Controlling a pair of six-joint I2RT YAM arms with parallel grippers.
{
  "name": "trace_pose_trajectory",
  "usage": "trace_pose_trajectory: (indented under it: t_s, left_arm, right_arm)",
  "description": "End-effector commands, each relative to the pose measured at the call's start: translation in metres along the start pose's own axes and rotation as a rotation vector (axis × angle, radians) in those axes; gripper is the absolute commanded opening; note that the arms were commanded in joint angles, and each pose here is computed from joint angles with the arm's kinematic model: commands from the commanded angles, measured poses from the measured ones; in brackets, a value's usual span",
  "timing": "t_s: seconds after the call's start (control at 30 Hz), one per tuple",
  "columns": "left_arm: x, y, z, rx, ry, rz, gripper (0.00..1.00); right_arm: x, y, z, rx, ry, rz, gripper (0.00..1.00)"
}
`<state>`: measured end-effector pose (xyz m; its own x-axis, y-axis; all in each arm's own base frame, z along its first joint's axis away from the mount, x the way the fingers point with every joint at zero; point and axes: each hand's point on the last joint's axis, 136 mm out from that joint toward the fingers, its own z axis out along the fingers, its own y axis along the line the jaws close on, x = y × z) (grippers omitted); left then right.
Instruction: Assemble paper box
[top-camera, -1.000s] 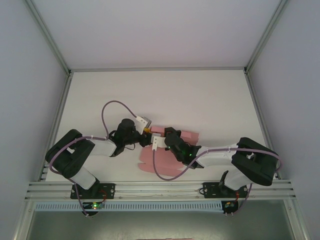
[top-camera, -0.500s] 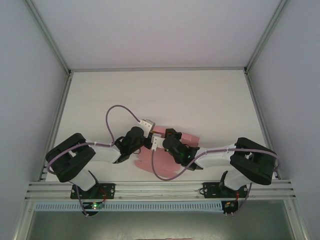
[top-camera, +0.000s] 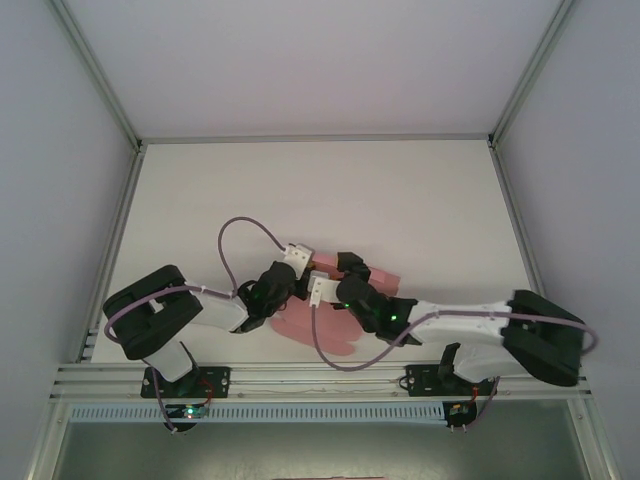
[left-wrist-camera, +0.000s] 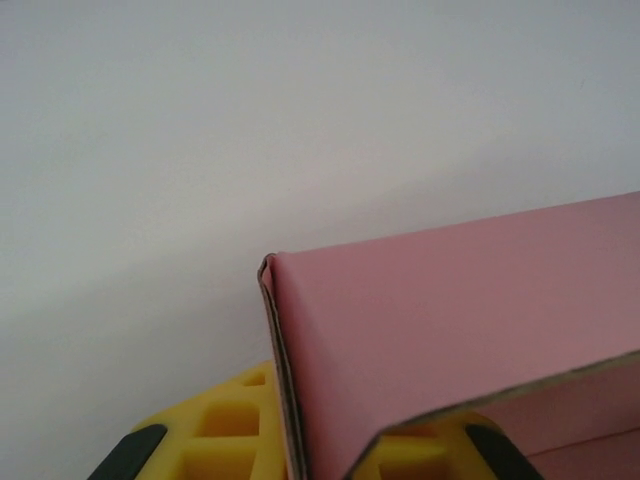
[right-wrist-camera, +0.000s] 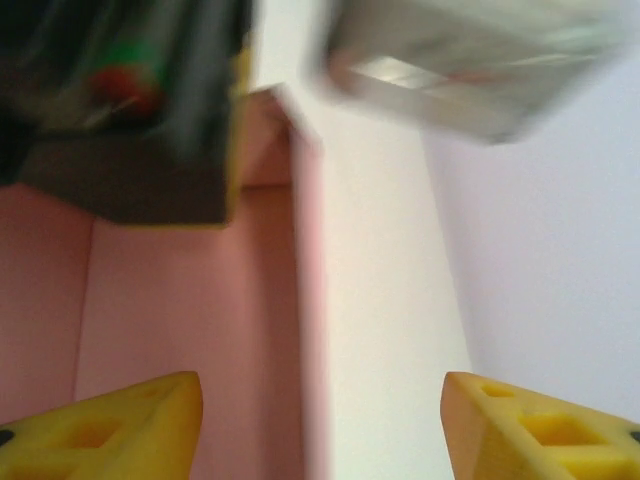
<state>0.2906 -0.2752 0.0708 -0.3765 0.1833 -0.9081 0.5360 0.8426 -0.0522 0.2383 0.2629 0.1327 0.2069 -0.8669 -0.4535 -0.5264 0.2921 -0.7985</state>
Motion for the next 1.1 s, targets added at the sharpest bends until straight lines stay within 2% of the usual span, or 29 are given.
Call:
trace_pose_trajectory:
  t_s: [0.0, 0.17, 0.27, 0.37, 0.43, 0.6, 0.87, 1.0, 1.07]
  left_arm:
    - [0.008, 0.006, -0.002, -0.032, -0.019, 0.1, 0.0]
    - [0.001, 0.004, -0.001, -0.026, -0.103, 0.147, 0.0]
    - [-0.003, -0.001, 0.004, -0.006, -0.121, 0.165, 0.0]
    - [-0.003, -0.008, 0.007, 0.02, -0.131, 0.172, 0.0]
    - [-0.004, -0.007, 0.008, 0.015, -0.14, 0.175, 0.0]
    - [0.004, -0.007, 0.012, 0.011, -0.101, 0.19, 0.04]
    - [0.024, 0.004, 0.014, -0.044, -0.035, 0.176, 0.04]
    - [0.034, 0.008, 0.015, -0.063, -0.014, 0.16, 0.05]
    - [0.036, 0.007, 0.014, -0.056, -0.017, 0.149, 0.13]
  right_arm:
    - [-0.008, -0.016, -0.017, -0.011, -0.085, 0.116, 0.66]
    - [0.002, -0.039, -0.029, -0.024, -0.147, 0.272, 0.69]
    - [0.006, -0.064, -0.026, -0.061, -0.151, 0.502, 0.71]
    - [0.008, -0.081, -0.015, -0.212, -0.165, 0.797, 0.7]
    - [0.01, -0.084, -0.006, -0.3, -0.143, 0.894, 0.67]
    - [0.01, -0.071, 0.018, -0.379, -0.057, 0.888, 0.64]
    - [0.026, -0.025, 0.036, -0.521, 0.127, 0.867, 0.59]
    - [0.025, -0.009, 0.033, -0.578, 0.139, 0.861, 0.58]
    - [0.031, -0.002, 0.036, -0.589, 0.18, 0.867, 0.56]
